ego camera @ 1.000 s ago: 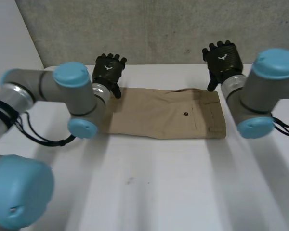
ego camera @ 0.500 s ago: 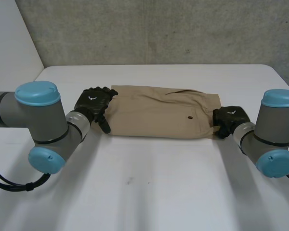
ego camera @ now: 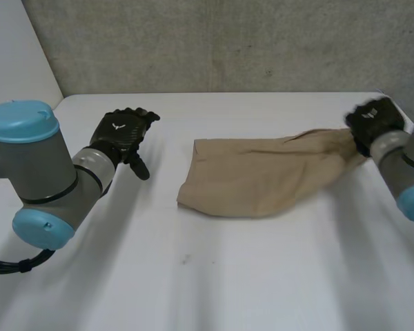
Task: Fold the shorts.
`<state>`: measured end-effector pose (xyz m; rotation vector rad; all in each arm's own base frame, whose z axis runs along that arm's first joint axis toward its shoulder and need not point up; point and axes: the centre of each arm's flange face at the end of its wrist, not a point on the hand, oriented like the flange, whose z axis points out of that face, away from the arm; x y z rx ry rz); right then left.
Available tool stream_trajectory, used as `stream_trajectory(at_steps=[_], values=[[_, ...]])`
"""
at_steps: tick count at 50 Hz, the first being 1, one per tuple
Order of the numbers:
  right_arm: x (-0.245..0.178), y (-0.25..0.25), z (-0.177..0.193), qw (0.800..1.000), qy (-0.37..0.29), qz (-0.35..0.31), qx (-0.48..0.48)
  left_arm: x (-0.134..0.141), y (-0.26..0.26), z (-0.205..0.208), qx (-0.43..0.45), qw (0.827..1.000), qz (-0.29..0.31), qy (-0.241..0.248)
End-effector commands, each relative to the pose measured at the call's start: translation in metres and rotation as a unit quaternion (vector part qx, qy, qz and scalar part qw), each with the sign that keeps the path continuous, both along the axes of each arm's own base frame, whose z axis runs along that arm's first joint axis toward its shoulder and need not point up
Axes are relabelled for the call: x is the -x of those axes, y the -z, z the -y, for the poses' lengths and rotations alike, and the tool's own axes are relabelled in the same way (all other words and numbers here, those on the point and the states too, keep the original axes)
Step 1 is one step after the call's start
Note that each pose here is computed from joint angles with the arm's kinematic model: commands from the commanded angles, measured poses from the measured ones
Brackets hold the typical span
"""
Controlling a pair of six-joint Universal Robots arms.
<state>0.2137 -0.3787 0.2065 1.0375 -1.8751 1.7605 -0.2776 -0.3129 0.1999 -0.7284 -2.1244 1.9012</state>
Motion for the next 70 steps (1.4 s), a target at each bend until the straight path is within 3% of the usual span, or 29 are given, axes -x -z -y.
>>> stream_trajectory(at_steps=[1, 3, 7, 13, 18, 22, 26, 30, 40, 48, 52, 62, 70], values=[[-0.091, -0.020, -0.045, 0.984, -0.173, 0.022, 0.038, 0.000, -0.004, 0.003, 0.007, 1.000, -0.005, -0.004], [-0.124, -0.012, -0.071, 0.965, -0.257, 0.029, 0.034, 0.000, -0.006, 0.004, 0.010, 1.000, -0.007, -0.005], [-0.161, 0.014, -0.110, 0.936, -0.351, 0.031, 0.002, 0.003, -0.014, 0.007, 0.025, 1.000, -0.014, -0.004], [-0.175, 0.045, -0.137, 0.918, -0.393, 0.026, -0.049, 0.009, -0.029, 0.014, 0.050, 0.998, -0.024, -0.002], [-0.174, 0.039, -0.135, 0.922, -0.376, 0.060, -0.067, 0.013, -0.042, 0.021, 0.073, 0.997, -0.034, -0.001], [-0.168, 0.004, -0.121, 0.929, -0.336, 0.142, -0.065, 0.021, -0.043, 0.029, 0.079, 0.996, -0.039, 0.004], [-0.139, -0.033, -0.077, 0.928, -0.245, 0.272, -0.069, 0.045, -0.044, 0.023, 0.079, 0.995, -0.054, 0.031], [-0.121, -0.032, -0.054, 0.921, -0.199, 0.318, -0.101, 0.065, -0.031, 0.013, 0.050, 0.996, -0.053, 0.056], [-0.112, 0.027, -0.027, 0.924, -0.139, 0.292, -0.205, 0.104, 0.034, -0.006, -0.053, 0.994, -0.007, 0.093], [-0.103, 0.066, -0.023, 0.912, -0.113, 0.276, -0.283, 0.090, 0.078, -0.006, -0.142, 0.987, 0.071, 0.032], [-0.097, 0.076, -0.022, 0.915, -0.104, 0.256, -0.295, 0.084, 0.083, -0.008, -0.165, 0.982, 0.090, 0.026], [-0.092, 0.062, -0.033, 0.947, -0.117, 0.160, -0.254, 0.087, 0.056, -0.014, -0.145, 0.986, 0.079, 0.035], [-0.083, -0.015, -0.036, 0.961, -0.106, 0.219, -0.133, 0.082, -0.023, -0.029, -0.081, 0.995, 0.037, 0.040]])
